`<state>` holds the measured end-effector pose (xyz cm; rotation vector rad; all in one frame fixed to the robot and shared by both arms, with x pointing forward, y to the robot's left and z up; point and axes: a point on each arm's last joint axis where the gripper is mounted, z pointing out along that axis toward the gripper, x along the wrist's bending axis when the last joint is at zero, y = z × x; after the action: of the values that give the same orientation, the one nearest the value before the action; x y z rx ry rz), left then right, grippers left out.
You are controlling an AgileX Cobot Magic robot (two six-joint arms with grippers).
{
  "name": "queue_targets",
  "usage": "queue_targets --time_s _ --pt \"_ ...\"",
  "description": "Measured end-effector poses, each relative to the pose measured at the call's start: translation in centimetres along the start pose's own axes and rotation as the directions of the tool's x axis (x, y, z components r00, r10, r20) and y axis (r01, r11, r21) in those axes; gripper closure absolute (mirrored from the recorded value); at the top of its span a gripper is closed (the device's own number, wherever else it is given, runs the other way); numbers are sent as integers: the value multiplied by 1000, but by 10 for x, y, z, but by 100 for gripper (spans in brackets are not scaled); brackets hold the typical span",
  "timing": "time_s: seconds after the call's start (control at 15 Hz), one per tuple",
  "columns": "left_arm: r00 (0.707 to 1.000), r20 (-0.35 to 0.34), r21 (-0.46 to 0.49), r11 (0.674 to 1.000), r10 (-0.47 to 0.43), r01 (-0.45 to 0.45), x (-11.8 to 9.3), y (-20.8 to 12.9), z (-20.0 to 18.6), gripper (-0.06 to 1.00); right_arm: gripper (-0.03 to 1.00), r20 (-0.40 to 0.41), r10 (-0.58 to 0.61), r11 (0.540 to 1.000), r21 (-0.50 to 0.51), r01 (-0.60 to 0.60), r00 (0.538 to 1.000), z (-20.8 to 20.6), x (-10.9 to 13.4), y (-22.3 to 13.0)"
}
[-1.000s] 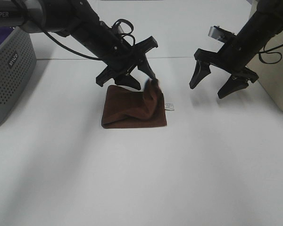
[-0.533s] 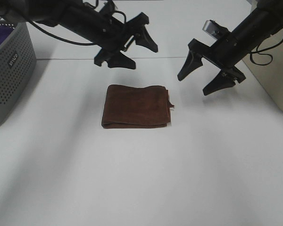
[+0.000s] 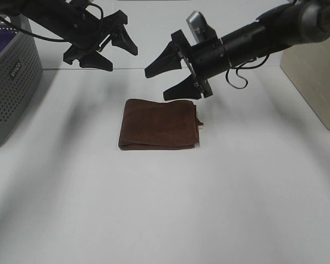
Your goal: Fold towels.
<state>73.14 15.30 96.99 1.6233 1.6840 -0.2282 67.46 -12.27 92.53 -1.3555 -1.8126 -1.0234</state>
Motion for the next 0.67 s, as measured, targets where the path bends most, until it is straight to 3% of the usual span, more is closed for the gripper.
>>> queue_targets --time_s 0.4,0.53,0.67 --pt "1000 4 53 999 4 -5 0 -5 0 23 23 -6 109 994 16 -108 994 28 -63 -10" --pt "1000 4 86 996 26 -27 -5 -7 -7 23 23 -2 123 992 12 -123 992 29 -69 -11" --pt "994 -26 78 991 109 -107 -20 -3 -33 23 23 -6 124 992 14 -124 992 29 -69 -11"
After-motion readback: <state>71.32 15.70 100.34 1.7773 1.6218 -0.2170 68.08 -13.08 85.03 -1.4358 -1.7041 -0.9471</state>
